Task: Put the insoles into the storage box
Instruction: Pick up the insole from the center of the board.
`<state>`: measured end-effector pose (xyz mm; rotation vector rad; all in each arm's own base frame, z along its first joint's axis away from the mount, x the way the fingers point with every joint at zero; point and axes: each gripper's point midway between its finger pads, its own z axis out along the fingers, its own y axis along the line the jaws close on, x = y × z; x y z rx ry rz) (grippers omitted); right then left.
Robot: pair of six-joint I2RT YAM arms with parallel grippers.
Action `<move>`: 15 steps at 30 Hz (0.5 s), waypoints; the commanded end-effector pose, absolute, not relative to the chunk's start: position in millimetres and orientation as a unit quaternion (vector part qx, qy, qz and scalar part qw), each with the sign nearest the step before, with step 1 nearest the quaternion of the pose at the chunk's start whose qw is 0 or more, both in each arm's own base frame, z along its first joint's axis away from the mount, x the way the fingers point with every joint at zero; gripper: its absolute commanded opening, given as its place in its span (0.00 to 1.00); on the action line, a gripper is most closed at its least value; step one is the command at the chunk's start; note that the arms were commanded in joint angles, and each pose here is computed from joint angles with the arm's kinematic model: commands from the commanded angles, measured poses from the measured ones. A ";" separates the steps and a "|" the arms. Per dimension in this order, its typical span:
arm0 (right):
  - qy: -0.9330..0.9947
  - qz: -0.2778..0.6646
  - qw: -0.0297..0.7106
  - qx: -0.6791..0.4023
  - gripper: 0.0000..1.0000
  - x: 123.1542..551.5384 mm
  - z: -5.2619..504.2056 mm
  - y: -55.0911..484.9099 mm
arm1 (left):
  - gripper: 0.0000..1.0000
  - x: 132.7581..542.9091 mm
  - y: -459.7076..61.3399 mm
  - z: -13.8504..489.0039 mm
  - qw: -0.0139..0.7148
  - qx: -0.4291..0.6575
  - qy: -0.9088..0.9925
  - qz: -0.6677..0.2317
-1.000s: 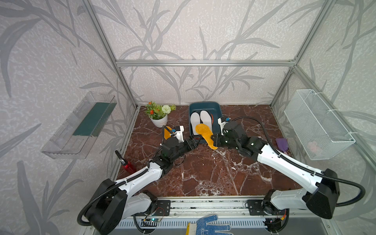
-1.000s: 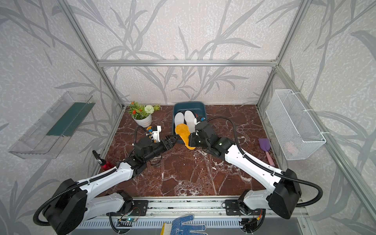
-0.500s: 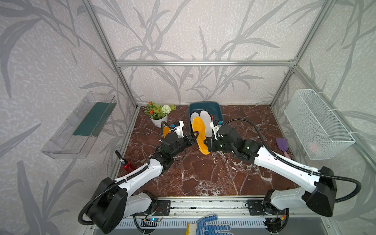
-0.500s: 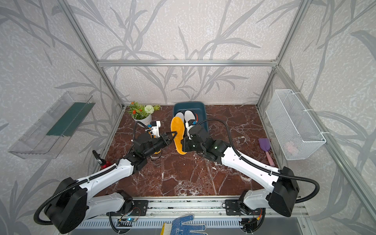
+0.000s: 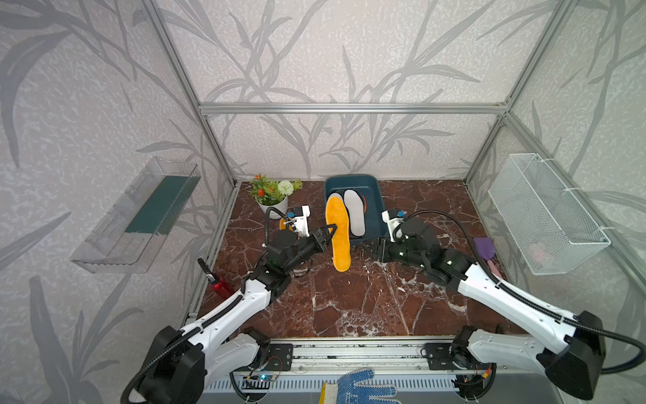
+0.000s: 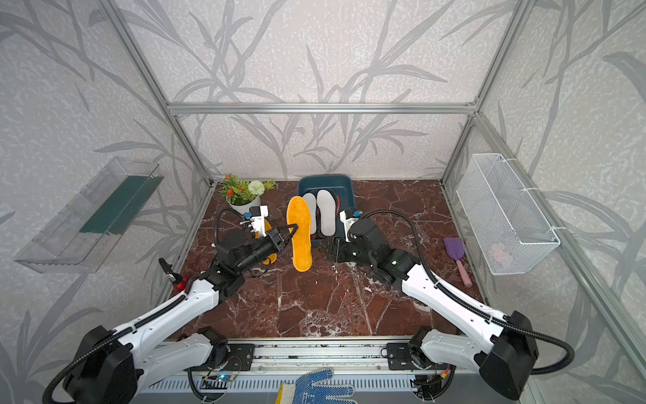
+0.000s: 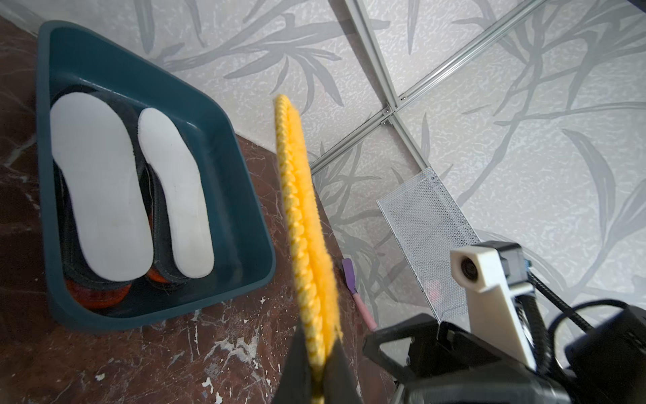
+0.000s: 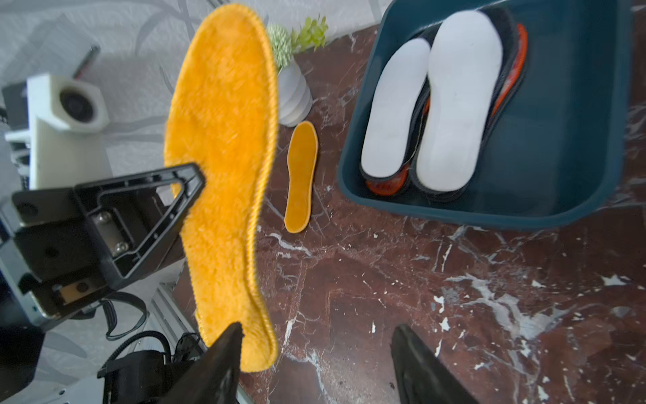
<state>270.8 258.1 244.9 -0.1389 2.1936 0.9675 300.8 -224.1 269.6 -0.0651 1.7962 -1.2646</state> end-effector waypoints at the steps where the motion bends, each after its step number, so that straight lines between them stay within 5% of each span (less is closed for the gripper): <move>1: 0.799 0.463 0.374 -0.085 0.67 265.2 273.3 258.8 | 0.00 281.4 -230.7 280.1 0.463 0.048 0.713 -0.524; 15: 0.742 0.551 0.329 -0.193 0.44 255.9 293.3 302.9 | 0.00 263.6 -233.1 287.1 0.462 0.097 0.708 -0.526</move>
